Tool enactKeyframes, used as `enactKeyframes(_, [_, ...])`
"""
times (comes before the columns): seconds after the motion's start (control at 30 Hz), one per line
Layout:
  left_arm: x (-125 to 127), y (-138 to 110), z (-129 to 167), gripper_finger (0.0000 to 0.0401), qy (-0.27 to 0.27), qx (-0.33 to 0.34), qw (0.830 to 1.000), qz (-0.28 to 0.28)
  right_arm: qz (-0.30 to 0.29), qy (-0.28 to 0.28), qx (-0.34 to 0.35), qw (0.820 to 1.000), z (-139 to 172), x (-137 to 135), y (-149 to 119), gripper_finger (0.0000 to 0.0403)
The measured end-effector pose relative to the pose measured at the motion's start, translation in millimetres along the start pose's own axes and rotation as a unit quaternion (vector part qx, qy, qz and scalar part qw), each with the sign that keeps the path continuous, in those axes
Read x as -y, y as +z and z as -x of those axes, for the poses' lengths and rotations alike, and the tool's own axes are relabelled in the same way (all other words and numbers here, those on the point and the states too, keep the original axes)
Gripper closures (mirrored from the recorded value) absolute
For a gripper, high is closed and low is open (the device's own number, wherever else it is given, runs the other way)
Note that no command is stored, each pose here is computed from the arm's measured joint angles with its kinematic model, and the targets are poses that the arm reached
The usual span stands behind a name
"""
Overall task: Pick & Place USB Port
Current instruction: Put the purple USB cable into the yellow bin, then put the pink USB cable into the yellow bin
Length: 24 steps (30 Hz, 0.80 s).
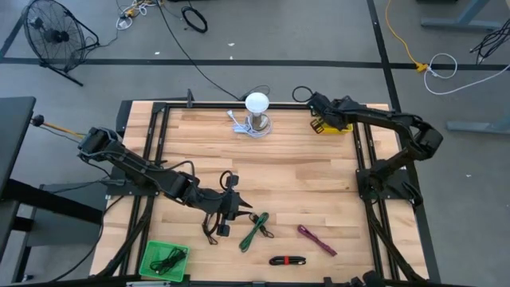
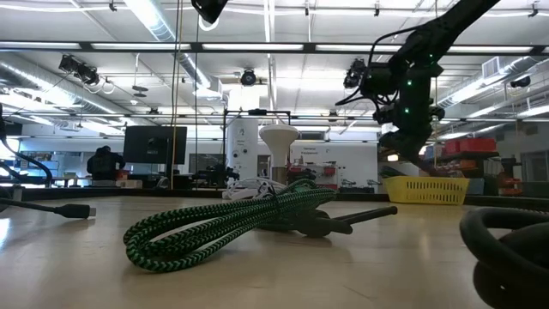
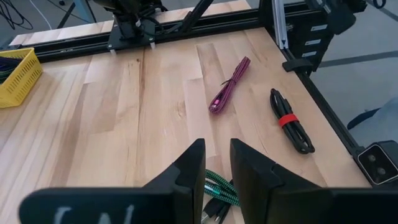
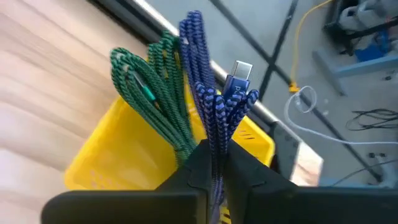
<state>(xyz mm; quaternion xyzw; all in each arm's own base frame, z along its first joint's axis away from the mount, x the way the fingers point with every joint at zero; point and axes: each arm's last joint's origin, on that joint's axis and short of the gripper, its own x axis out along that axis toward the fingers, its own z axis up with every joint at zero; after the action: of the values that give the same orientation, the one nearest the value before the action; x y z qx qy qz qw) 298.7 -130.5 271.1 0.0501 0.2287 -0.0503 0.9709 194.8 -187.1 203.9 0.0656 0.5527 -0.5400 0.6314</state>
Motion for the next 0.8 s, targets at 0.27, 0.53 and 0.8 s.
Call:
enactKeyframes(0.27, [0.0, -0.5, 0.0, 0.0321, 0.0, -0.002, 1.0, -0.006, -0.018, 0.005, 0.011, 1.0, 3.1, 7.5, 1.4, 0.037])
enactKeyframes(0.53, [-0.1, -0.5, 0.0, 0.0321, 0.0, -0.003, 1.0, -0.008, -0.022, 0.007, 0.008, 1.0, 4.2, 11.8, 0.3, 0.0312])
enactKeyframes(0.8, [-0.1, -0.5, 0.0, 0.0321, 0.0, -0.003, 1.0, -0.009, -0.05, -0.02, 0.021, 0.998, 4.8, 14.1, 2.4, 0.0268])
